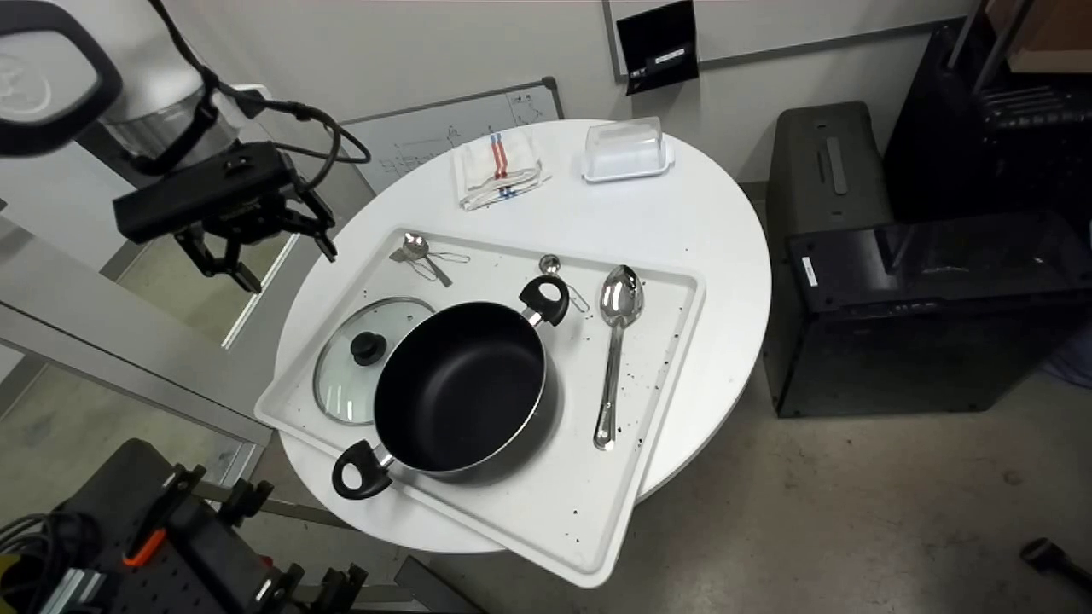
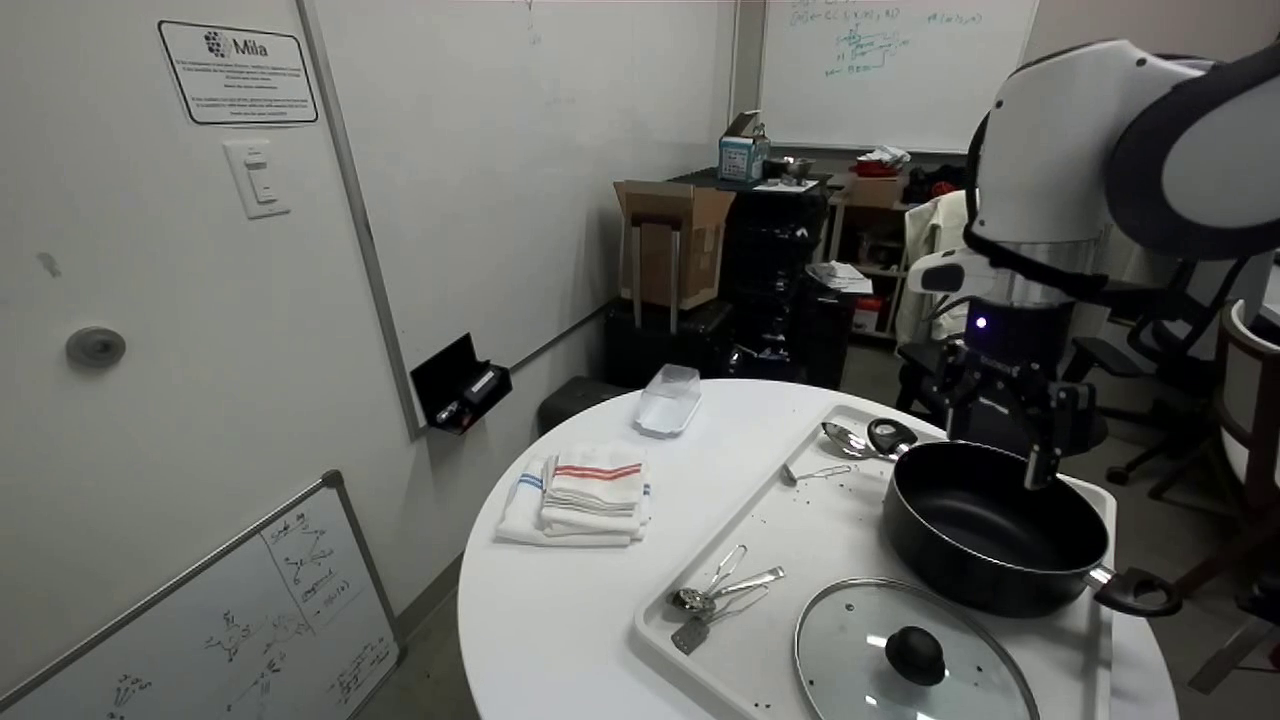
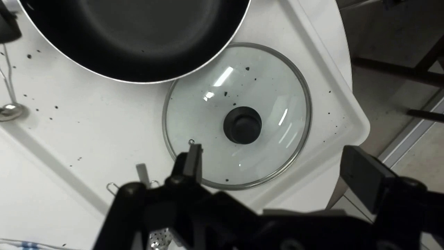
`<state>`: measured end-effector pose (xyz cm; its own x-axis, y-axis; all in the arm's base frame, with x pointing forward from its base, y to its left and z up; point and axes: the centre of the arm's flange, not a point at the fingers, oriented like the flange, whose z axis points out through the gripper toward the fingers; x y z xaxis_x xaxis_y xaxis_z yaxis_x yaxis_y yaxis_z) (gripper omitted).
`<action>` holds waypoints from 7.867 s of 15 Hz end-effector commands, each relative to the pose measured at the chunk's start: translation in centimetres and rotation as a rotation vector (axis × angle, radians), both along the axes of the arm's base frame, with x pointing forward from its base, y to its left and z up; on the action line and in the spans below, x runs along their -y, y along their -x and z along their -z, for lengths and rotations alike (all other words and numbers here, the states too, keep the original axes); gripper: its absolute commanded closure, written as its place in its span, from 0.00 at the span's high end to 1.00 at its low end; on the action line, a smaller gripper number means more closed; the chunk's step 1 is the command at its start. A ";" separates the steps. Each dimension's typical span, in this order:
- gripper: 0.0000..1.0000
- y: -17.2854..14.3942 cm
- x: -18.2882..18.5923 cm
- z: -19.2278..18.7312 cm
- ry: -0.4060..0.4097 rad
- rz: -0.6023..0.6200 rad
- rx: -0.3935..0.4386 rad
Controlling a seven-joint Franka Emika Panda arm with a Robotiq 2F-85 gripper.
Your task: Put the glass lid on the black pot.
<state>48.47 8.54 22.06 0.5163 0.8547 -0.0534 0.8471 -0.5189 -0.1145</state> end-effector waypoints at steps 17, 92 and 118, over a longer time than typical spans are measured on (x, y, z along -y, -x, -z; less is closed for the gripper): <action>1.00 2.7 -6.0 15.8 0.032 -0.473 0.077; 0.25 -4.1 9.1 6.2 0.065 -0.230 0.134; 0.25 1.5 16.5 6.3 0.118 -0.083 0.071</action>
<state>47.34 -7.80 15.18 0.4497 0.8850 -0.1207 0.8904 -0.4549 -0.0180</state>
